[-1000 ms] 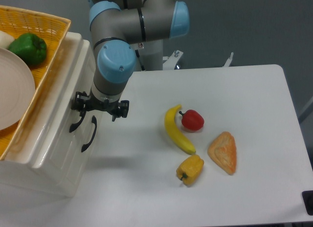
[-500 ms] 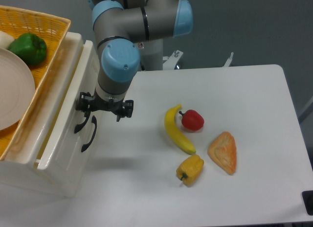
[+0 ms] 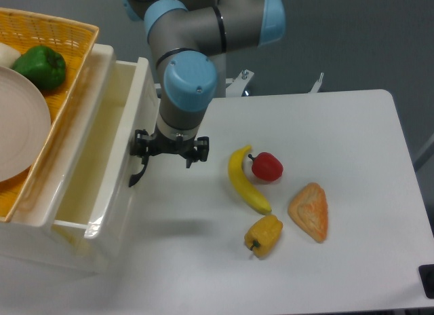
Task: Slide open the top white drawer
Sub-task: 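Pull the handle outward with the gripper, sliding the drawer open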
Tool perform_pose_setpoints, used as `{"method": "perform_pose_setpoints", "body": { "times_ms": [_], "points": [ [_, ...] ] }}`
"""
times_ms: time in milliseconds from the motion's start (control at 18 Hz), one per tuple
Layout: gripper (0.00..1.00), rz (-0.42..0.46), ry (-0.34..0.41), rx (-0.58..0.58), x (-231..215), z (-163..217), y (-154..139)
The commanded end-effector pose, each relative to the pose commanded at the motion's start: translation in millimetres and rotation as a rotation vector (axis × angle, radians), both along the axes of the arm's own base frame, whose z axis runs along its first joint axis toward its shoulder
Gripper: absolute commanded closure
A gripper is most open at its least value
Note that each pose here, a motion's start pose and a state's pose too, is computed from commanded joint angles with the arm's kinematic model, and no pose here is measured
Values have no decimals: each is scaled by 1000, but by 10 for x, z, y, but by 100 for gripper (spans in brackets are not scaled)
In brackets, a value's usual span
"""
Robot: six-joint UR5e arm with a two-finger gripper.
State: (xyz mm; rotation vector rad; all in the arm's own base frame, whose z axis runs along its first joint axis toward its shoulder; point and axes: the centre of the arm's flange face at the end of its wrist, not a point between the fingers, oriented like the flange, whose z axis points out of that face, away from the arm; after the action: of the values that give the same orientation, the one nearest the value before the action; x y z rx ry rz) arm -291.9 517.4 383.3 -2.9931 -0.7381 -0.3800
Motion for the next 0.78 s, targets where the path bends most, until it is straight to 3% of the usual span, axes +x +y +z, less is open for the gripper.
{"method": "perform_pose_setpoints", "body": {
  "times_ms": [778],
  "points": [
    [0,58,19,21,-365,123,-151]
  ]
}}
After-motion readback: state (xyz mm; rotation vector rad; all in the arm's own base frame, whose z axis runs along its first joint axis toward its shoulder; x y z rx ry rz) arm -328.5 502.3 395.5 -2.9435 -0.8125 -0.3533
